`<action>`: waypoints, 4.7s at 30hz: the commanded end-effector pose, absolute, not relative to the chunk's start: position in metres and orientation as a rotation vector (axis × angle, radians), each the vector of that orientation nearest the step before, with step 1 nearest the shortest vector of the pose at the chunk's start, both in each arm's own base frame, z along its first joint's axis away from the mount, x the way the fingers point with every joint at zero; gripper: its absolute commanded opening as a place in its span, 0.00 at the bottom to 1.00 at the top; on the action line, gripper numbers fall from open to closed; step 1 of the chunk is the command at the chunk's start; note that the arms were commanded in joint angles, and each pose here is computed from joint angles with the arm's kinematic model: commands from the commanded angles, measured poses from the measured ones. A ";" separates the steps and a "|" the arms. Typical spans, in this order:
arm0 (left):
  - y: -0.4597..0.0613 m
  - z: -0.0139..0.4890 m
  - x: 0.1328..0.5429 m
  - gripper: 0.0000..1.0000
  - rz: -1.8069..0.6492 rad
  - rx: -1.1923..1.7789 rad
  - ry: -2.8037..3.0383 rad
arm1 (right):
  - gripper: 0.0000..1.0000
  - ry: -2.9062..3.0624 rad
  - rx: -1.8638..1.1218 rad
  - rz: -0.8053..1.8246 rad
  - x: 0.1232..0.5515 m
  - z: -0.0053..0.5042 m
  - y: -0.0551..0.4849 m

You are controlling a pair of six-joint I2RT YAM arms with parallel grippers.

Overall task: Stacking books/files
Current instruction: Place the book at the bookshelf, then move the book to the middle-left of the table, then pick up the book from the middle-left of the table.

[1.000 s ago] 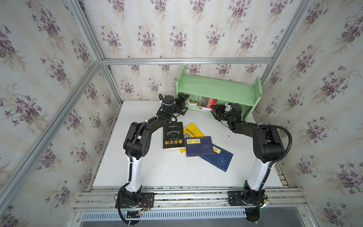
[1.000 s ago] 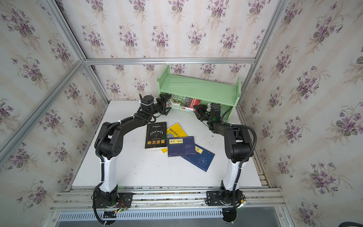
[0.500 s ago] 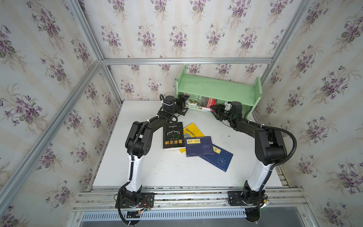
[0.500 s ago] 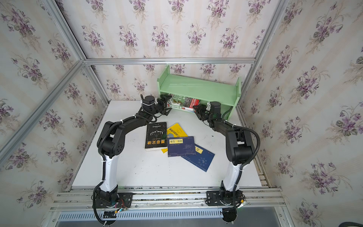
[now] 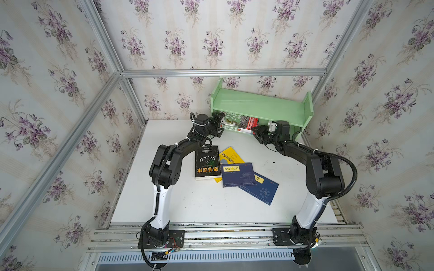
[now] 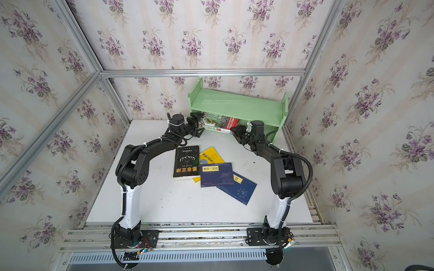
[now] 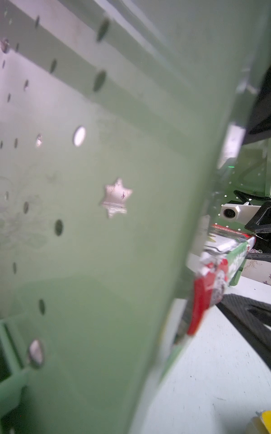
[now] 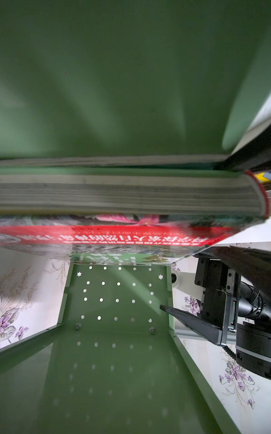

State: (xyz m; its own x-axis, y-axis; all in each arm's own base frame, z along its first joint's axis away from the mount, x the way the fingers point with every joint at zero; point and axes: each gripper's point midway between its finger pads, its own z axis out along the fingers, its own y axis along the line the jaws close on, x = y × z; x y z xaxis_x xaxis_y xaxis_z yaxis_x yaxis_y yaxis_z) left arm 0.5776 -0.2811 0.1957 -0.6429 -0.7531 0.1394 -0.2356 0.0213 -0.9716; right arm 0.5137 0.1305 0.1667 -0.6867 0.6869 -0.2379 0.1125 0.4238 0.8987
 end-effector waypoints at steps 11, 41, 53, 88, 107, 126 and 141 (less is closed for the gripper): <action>-0.281 0.212 0.587 0.99 -1.725 -0.999 1.807 | 0.50 2.059 0.655 1.217 0.521 0.173 0.126; -0.283 0.214 0.582 0.99 -1.746 -1.004 1.809 | 0.49 1.962 0.559 1.356 0.510 0.199 0.126; -0.283 0.229 0.567 0.99 -1.750 -0.917 1.831 | 0.56 2.008 0.551 1.256 0.492 0.213 0.107; -0.292 0.098 0.443 0.99 -1.046 -0.540 2.531 | 0.86 2.255 0.632 0.757 0.321 0.168 0.081; -0.191 0.035 0.403 0.99 -0.401 -0.703 2.711 | 0.89 2.264 0.712 0.728 0.293 0.146 0.071; -0.079 0.102 0.360 0.99 -0.445 -0.811 2.496 | 0.84 2.356 0.309 0.808 0.337 0.156 0.192; -0.038 0.052 0.342 0.99 -0.497 -0.909 2.577 | 0.81 2.529 -0.102 1.048 0.327 0.106 0.383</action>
State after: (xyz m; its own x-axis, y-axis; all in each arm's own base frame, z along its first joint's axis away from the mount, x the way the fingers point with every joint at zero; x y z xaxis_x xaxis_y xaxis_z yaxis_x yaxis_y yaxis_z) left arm 0.3346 -0.0307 0.0506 -0.7030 -0.6754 -0.2228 -0.5677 0.7216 -0.3963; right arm 0.3228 0.3550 0.0990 -0.9181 0.0942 -0.3851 -0.1768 0.7721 0.6105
